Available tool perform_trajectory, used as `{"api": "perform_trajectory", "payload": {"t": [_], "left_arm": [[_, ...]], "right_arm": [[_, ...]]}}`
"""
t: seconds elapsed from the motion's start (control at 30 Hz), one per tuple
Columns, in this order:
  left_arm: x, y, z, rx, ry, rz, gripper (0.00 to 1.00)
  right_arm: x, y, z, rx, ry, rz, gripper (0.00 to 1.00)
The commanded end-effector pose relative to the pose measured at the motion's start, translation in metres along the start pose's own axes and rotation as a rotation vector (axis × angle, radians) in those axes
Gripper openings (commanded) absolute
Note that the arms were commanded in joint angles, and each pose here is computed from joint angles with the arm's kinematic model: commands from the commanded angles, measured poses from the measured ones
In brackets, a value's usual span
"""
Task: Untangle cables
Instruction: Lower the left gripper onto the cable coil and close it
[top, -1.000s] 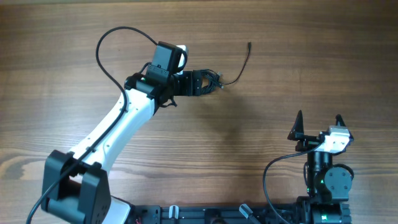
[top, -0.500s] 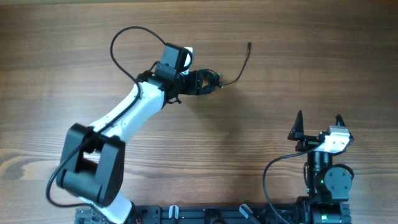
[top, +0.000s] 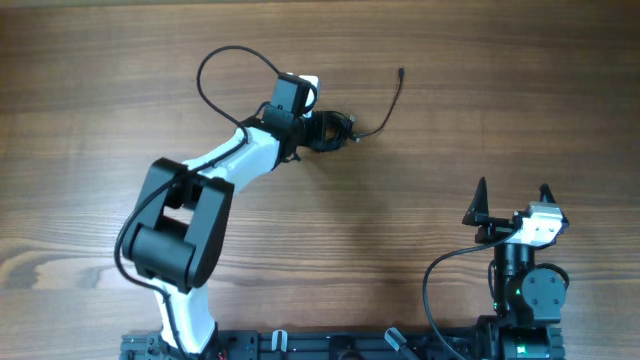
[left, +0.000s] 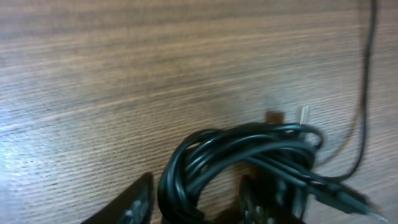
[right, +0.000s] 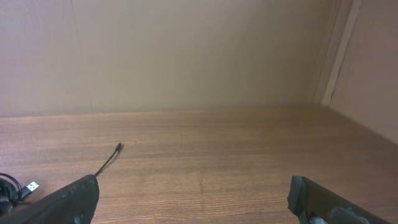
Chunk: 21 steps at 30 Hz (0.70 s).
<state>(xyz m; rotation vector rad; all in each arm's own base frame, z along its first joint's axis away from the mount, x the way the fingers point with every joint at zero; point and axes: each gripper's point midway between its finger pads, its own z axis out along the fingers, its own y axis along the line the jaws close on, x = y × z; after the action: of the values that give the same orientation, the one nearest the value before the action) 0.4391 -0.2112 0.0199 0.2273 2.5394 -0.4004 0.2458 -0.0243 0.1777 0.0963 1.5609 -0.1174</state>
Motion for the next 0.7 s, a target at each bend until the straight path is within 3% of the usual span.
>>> {"api": "perform_trajectory", "payload": {"t": [0.0, 0.1, 0.13, 0.37, 0.67], "left_arm": [[0.013, 0.006, 0.014, -0.023, 0.043, -0.025, 0.29], [0.017, 0.008, 0.014, -0.035, 0.059, -0.061, 0.06], [0.017, 0.008, 0.014, -0.036, 0.059, -0.069, 0.04], [0.014, 0.005, -0.007, -0.042, 0.069, -0.156, 0.04], [-0.004, -0.006, -0.062, -0.026, 0.041, -0.153, 0.04]], "right_arm": [[-0.002, 0.003, -0.001, -0.015, -0.01, -0.011, 1.0], [-0.002, 0.003, -0.001, -0.015, -0.01, -0.011, 1.0], [-0.002, 0.003, -0.001, -0.015, -0.01, -0.011, 1.0], [-0.002, 0.003, -0.001, -0.015, -0.01, -0.01, 1.0], [-0.002, 0.003, -0.001, -0.015, -0.01, -0.01, 1.0]]}}
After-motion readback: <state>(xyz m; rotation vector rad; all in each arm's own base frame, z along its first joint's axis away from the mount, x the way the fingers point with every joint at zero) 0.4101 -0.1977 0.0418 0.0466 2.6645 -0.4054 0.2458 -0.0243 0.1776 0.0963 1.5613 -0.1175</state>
